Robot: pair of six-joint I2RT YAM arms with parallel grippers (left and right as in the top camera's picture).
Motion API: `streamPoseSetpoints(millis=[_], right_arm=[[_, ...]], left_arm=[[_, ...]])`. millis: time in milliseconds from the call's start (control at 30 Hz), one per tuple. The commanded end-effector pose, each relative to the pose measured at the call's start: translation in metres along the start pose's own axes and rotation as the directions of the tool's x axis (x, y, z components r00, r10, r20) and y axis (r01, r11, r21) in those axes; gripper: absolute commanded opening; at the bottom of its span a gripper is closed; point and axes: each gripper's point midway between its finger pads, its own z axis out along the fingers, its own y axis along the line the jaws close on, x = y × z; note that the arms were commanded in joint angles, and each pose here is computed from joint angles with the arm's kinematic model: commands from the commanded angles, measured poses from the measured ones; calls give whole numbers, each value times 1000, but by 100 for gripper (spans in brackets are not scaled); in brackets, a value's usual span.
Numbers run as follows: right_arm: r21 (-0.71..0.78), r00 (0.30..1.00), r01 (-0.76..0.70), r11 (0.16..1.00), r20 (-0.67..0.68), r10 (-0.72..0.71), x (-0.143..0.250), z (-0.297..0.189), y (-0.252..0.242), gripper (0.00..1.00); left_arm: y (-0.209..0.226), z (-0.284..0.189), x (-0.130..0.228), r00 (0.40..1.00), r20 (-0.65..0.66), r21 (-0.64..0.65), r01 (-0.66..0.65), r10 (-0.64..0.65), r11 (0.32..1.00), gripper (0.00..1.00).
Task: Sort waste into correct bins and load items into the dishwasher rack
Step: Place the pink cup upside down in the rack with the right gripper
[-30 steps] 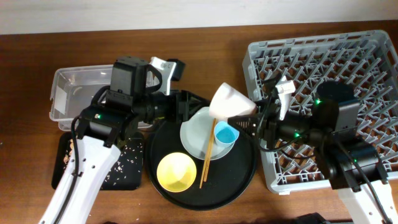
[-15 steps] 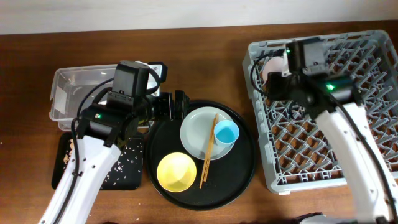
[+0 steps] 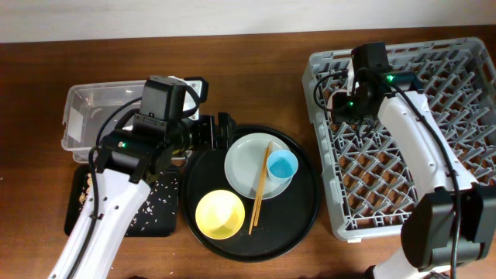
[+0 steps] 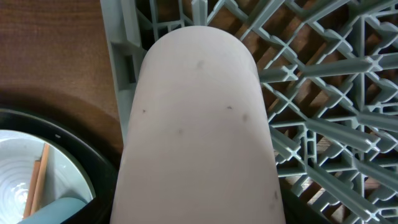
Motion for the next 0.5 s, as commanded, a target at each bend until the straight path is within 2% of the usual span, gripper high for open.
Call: streamPoseSetpoints(millis=[0,100,300,367,433,467], right_arm=[[-6,1000,4,1000,2,-4,-3,-1,2,61],[-4,1000,5,1000,-13,-5,1,-1,1,72],[-12,1000,5,1000,-3,-5,-3,-8,3,72],[-152,1000,5,988,-28,-9,1,-33,27,72],[-331,992,60,942,-83,-93,22,-54,58,73],[-345,986,55,937,-129,-105,35,-57,62,79]], left_arm=[[3,0,0,1000,2,-11,-7,7,1000,99],[3,0,0,1000,2,-12,-7,7,1000,99],[3,0,0,1000,2,-12,-7,7,1000,99],[3,0,0,1000,2,-11,-7,7,1000,99],[3,0,0,1000,2,-12,-7,7,1000,99],[3,0,0,1000,2,-11,-7,7,1000,99]])
